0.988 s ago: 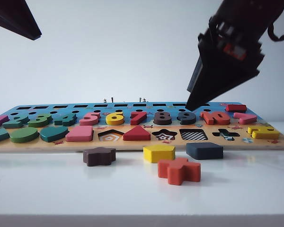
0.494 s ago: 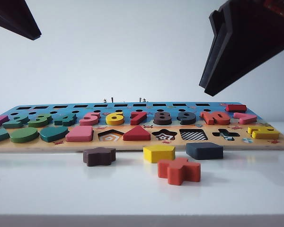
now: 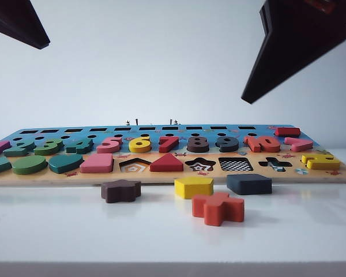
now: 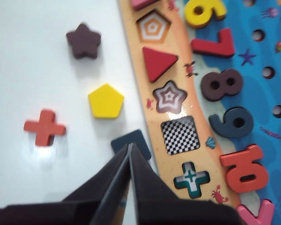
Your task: Insert the cube into the slot.
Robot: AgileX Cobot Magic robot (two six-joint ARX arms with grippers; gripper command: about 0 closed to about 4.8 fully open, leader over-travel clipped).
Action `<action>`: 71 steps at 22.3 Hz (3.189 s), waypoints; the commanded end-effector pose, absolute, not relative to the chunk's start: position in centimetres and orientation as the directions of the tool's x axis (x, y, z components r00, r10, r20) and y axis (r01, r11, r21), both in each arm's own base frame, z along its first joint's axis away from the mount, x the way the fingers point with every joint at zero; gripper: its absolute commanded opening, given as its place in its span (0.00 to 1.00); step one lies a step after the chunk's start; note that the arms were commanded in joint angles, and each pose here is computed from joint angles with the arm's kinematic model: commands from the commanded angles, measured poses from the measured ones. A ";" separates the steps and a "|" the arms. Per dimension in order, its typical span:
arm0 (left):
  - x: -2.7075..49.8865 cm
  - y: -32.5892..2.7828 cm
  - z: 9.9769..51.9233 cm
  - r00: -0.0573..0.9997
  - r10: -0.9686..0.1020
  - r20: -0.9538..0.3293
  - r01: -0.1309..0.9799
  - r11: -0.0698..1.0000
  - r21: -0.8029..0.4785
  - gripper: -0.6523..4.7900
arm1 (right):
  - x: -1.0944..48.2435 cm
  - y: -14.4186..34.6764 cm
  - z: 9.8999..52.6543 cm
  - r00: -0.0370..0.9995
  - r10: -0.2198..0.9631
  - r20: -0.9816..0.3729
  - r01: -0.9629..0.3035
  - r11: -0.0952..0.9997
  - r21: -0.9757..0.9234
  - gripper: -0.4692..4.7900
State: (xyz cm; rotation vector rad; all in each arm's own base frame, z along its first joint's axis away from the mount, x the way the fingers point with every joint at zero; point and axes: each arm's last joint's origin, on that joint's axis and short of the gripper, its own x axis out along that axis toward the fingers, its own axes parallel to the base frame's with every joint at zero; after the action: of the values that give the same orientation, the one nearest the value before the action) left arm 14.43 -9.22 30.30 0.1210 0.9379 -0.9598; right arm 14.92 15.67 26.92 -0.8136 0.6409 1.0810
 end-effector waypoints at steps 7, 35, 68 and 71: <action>14.5 -9.3 30.5 0.235 -0.655 -0.718 0.749 0.593 -0.295 0.15 | 14.7 14.5 27.5 0.419 0.642 -0.642 -0.882 0.455 -0.121 0.08; 13.7 -7.7 33.7 0.459 -0.725 -0.513 0.780 0.606 -0.158 0.15 | 11.0 5.5 24.2 0.789 0.534 -0.304 -0.485 0.845 0.226 0.08; 10.0 -1.0 21.6 0.976 -0.186 -0.111 0.201 0.969 0.145 0.15 | 8.5 3.1 17.0 0.895 0.419 -0.154 -0.373 0.891 0.259 0.08; 9.8 -0.7 20.6 0.987 -0.116 -0.110 0.130 0.983 0.131 0.15 | 8.6 2.9 16.6 0.902 0.399 -0.162 -0.352 0.900 0.258 0.08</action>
State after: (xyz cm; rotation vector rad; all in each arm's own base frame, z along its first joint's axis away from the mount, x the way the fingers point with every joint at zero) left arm 9.88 -0.90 20.52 0.1520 0.1262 -0.1739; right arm 8.57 2.96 16.56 0.2249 0.2334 0.4009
